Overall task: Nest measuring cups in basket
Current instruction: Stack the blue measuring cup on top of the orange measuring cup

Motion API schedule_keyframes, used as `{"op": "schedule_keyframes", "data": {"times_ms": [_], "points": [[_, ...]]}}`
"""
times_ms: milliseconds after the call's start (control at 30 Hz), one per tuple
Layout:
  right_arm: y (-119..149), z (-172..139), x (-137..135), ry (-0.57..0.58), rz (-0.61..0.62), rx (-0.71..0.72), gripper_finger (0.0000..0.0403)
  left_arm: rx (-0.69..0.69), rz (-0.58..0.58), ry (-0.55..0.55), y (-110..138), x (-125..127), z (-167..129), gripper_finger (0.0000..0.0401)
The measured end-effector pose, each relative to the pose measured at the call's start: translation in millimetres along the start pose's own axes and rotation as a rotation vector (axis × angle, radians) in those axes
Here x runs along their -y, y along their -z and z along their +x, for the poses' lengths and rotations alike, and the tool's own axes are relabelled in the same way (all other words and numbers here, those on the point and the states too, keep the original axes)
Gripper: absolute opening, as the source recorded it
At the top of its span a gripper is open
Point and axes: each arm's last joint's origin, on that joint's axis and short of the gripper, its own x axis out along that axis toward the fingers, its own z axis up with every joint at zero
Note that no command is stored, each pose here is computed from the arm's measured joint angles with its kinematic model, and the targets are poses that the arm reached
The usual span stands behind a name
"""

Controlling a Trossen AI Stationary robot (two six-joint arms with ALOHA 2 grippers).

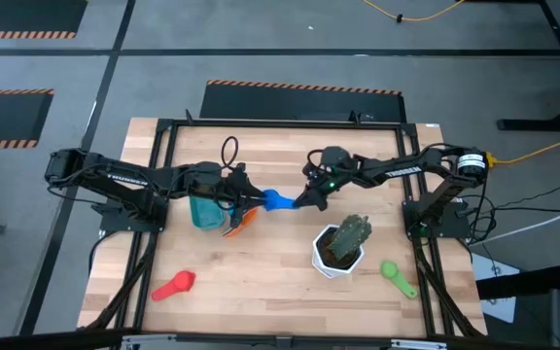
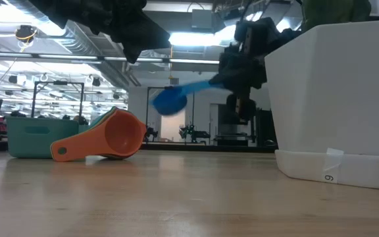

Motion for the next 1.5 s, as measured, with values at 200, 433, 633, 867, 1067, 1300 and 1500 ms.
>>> {"op": "schedule_keyframes", "data": {"times_ms": [200, 433, 633, 867, 1067, 1300, 1500], "points": [[-8, -10, -20, -0.09, -0.071, 0.024, 0.0015, 0.002, 0.001, -0.003, 0, 0, 0, 0.0081], [-16, -35, -50, -0.164, -0.139, 0.06, 0.0007, 0.018, 0.001, -0.032, -2, -1, 0, 0.0081], [-23, -67, -68, -0.157, -0.194, 0.127, 0.0016, 0.049, 0.001, -0.054, -5, -1, 0, 0.0081], [-25, -92, -84, -0.151, -0.283, 0.179, 0.0008, 0.064, -0.076, -0.095, -5, -2, 0, 0.0081], [-23, -99, -89, -0.146, -0.32, 0.189, 0.0014, 0.048, -0.103, -0.016, -4, 0, 0, 0.0083], [-23, -99, -89, -0.143, -0.325, 0.192, 0.0011, 0.032, -0.171, -0.014, -3, 0, 0, 0.0132], [-23, -99, -89, -0.142, -0.329, 0.192, 0.001, -0.005, -0.218, 0.036, -3, 2, 0, 0.0162]]}}
